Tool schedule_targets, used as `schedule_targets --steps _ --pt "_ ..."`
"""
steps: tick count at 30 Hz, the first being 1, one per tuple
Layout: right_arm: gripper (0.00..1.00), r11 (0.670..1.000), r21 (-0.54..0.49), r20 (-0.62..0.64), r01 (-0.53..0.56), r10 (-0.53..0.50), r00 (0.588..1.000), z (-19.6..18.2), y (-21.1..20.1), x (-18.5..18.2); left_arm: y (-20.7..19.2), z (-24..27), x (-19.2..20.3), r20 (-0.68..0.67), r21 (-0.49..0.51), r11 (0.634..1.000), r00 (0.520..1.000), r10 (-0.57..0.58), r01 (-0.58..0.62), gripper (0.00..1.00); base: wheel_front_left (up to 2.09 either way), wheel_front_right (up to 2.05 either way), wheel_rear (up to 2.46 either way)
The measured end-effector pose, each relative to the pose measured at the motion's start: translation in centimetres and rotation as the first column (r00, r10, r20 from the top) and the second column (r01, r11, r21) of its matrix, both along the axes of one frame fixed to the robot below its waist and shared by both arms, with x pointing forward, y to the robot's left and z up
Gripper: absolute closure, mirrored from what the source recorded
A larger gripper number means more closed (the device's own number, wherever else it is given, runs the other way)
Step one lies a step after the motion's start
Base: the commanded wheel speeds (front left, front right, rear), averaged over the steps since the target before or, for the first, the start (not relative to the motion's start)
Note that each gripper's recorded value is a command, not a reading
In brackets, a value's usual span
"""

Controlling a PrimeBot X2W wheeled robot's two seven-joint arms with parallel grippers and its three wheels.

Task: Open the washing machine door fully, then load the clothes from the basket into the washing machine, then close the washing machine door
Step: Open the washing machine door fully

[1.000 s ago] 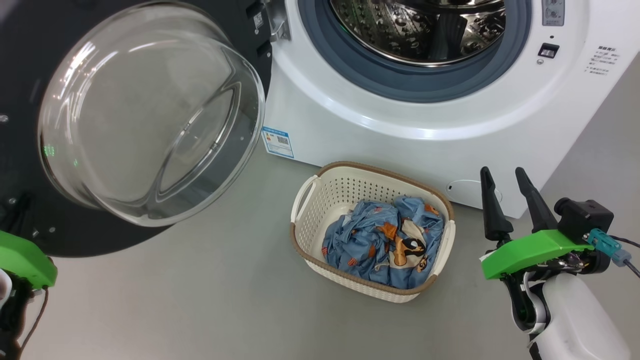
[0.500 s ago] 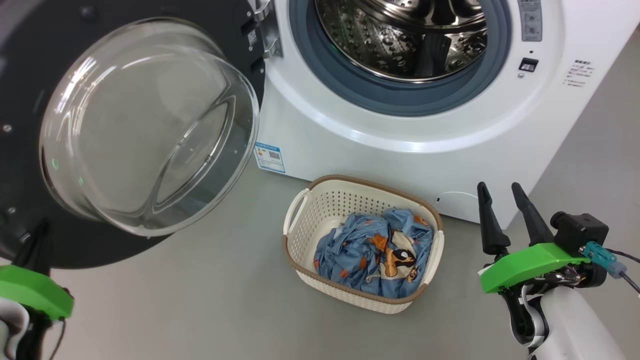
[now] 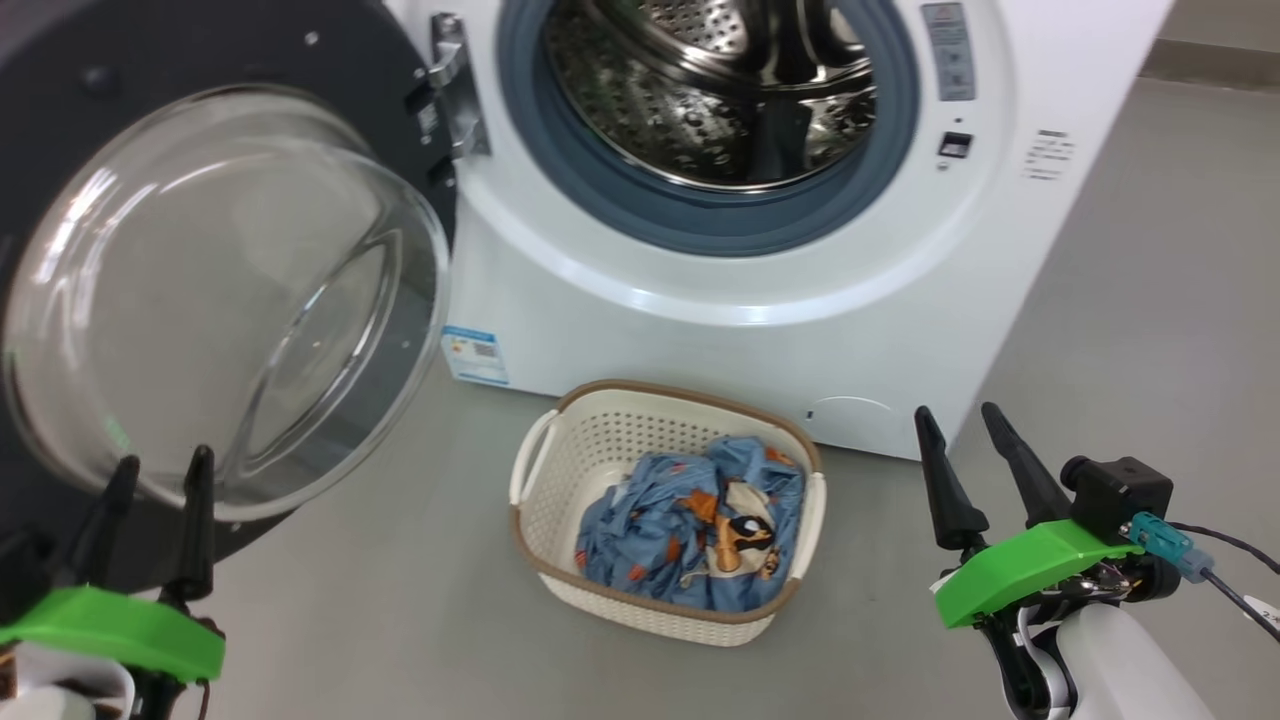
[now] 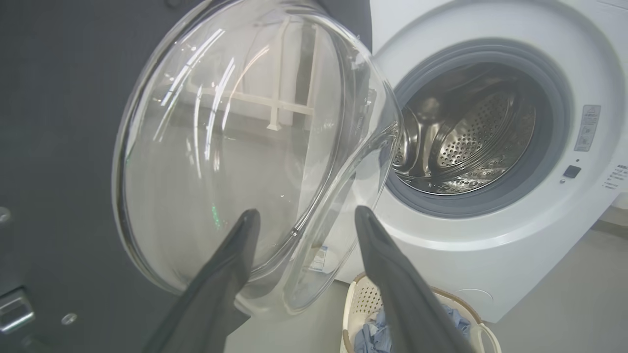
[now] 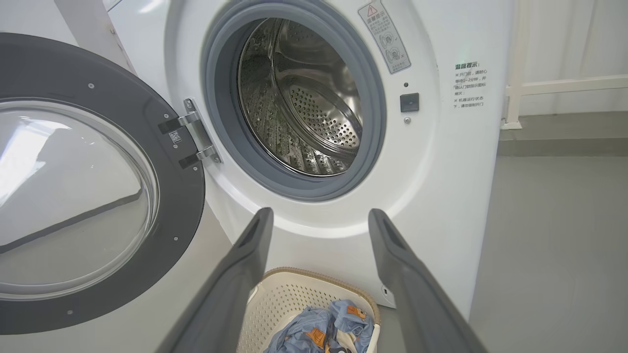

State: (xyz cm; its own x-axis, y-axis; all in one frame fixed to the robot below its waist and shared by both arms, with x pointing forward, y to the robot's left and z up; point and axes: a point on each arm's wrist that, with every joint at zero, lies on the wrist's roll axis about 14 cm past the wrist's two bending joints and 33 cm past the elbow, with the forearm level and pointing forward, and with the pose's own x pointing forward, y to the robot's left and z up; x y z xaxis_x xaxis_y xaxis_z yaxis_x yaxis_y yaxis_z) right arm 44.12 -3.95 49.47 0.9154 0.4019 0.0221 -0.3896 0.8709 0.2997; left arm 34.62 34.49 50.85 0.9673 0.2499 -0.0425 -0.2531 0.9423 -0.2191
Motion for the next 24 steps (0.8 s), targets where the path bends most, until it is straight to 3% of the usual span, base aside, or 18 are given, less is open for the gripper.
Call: schedule_targets --steps 13,24 --pt "0.00 0.994 -0.010 0.035 0.104 -0.104 0.994 1.1 -5.0 -1.9 -7.5 1.1 1.9 0.079 -0.030 0.989 0.986 -0.145 0.148 0.00 0.00 0.00 0.00" --pt "0.00 0.981 -0.004 0.080 0.195 -0.194 0.978 2.7 -8.8 -3.4 -11.6 1.6 3.2 0.105 -0.053 0.972 0.969 -0.223 0.229 0.00 0.00 0.00 0.00"
